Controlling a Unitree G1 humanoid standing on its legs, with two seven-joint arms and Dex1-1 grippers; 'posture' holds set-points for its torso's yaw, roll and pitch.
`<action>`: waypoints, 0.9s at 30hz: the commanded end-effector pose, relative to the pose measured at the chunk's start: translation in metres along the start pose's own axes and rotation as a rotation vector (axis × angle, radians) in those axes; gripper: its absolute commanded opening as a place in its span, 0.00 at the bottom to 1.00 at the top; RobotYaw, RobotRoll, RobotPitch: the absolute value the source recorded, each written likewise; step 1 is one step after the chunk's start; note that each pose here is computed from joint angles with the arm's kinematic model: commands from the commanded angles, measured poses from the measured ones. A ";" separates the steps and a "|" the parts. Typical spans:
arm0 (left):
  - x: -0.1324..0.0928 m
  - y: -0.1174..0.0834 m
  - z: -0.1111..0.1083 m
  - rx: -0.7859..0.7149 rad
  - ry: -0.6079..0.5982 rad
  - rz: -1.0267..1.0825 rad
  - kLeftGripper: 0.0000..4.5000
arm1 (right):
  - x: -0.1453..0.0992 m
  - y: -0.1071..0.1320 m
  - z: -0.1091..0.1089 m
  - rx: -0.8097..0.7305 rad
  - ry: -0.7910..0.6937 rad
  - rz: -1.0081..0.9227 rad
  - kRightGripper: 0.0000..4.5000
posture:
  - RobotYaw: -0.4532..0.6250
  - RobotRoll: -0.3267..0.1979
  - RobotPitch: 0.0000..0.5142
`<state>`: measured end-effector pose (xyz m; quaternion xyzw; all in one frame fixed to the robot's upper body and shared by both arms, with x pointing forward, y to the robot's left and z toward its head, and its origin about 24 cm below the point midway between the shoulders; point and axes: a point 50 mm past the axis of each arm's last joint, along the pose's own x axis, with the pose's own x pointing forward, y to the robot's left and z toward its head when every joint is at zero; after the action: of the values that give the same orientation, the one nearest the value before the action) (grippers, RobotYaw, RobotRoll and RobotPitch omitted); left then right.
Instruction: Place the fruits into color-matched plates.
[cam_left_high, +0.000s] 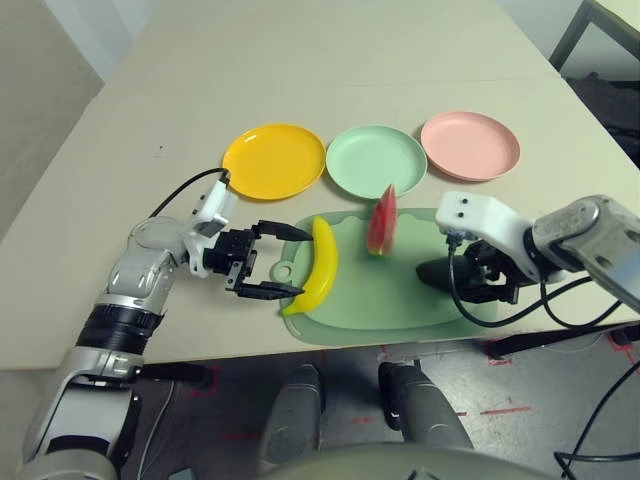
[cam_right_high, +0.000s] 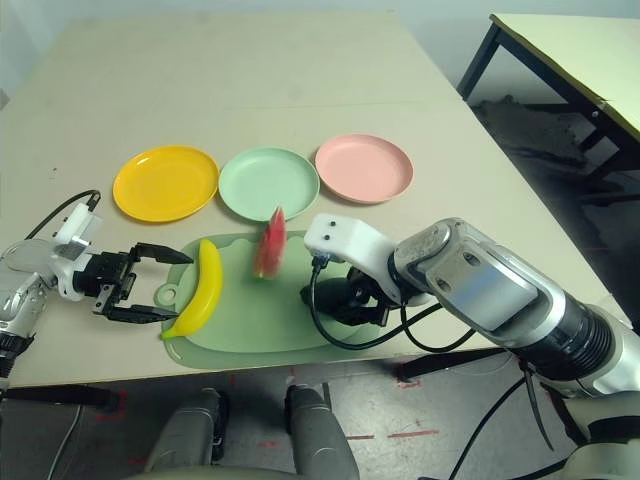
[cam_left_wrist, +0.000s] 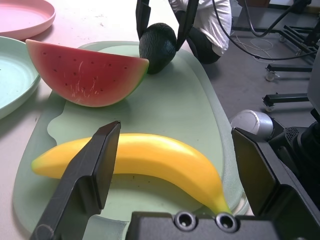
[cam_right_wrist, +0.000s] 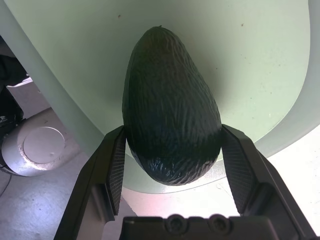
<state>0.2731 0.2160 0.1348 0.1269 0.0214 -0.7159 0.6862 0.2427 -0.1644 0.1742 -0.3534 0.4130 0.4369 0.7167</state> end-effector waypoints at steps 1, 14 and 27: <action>0.001 -0.001 0.000 0.003 0.016 -0.010 1.00 | 0.001 0.001 -0.004 0.006 0.009 0.013 0.69 | 0.43 0.62 0.35; 0.000 -0.001 -0.004 -0.002 0.014 -0.002 1.00 | -0.007 -0.005 0.003 -0.004 -0.022 -0.007 0.69 | 0.42 0.62 0.33; -0.004 0.016 0.007 -0.035 -0.079 0.191 1.00 | -0.035 -0.063 0.054 -0.006 -0.196 -0.201 0.69 | 0.42 0.62 0.32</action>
<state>0.2845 0.2171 0.1425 0.0880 -0.0056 -0.6709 0.7363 0.2938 -0.1500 0.2319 -0.3408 0.3215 0.4157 0.7796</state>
